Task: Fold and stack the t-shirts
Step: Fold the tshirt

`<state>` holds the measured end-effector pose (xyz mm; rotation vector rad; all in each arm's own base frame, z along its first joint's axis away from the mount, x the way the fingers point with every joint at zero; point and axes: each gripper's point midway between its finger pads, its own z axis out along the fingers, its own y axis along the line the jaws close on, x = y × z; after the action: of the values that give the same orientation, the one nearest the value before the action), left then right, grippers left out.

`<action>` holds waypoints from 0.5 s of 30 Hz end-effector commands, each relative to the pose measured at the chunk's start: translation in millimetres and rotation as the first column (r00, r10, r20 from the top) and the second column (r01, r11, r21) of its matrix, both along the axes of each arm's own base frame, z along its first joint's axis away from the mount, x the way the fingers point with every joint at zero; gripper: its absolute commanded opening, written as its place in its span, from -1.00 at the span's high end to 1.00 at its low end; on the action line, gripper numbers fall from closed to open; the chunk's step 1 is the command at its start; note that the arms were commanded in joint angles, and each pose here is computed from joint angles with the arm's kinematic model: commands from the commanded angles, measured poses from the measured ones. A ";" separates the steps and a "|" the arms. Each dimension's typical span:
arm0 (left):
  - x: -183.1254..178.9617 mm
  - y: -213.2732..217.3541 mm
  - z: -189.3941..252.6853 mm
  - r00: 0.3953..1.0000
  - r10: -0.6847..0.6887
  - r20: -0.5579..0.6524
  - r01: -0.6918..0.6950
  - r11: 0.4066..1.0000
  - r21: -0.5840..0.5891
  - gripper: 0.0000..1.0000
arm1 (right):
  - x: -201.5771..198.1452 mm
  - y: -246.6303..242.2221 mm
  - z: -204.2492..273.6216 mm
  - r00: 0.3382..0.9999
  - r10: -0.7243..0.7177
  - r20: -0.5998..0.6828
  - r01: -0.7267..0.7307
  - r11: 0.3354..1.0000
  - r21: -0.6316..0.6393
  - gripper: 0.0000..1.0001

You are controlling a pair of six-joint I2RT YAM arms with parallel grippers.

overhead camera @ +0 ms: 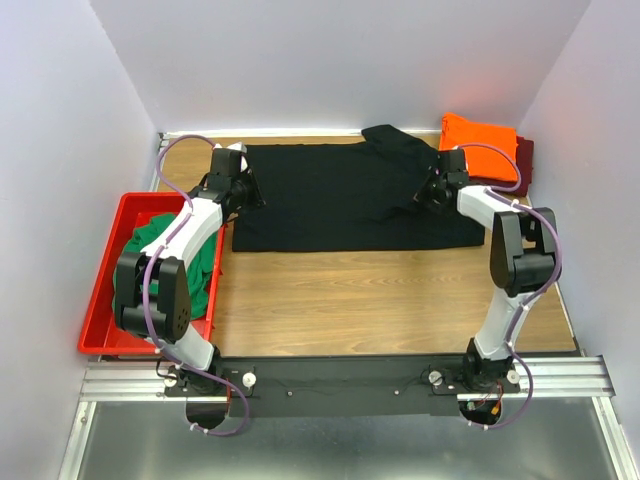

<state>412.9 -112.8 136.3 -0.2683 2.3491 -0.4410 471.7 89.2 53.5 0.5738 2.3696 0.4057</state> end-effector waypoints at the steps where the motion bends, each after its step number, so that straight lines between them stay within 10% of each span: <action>1: -3.5 -3.3 -1.7 1.000 -0.027 0.002 0.027 1.000 0.000 0.20 | 20.5 21.4 6.9 0.999 0.038 0.031 -0.040 0.998 0.056 0.95; 15: -6.4 -7.3 -7.3 0.999 -0.042 -0.010 0.042 0.999 0.000 0.20 | 60.8 66.9 0.4 0.987 0.144 0.070 -0.149 0.986 0.074 0.81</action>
<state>410.0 -114.5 132.5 -0.2581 2.3601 -0.4405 521.9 141.4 52.0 0.4738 2.3586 0.5354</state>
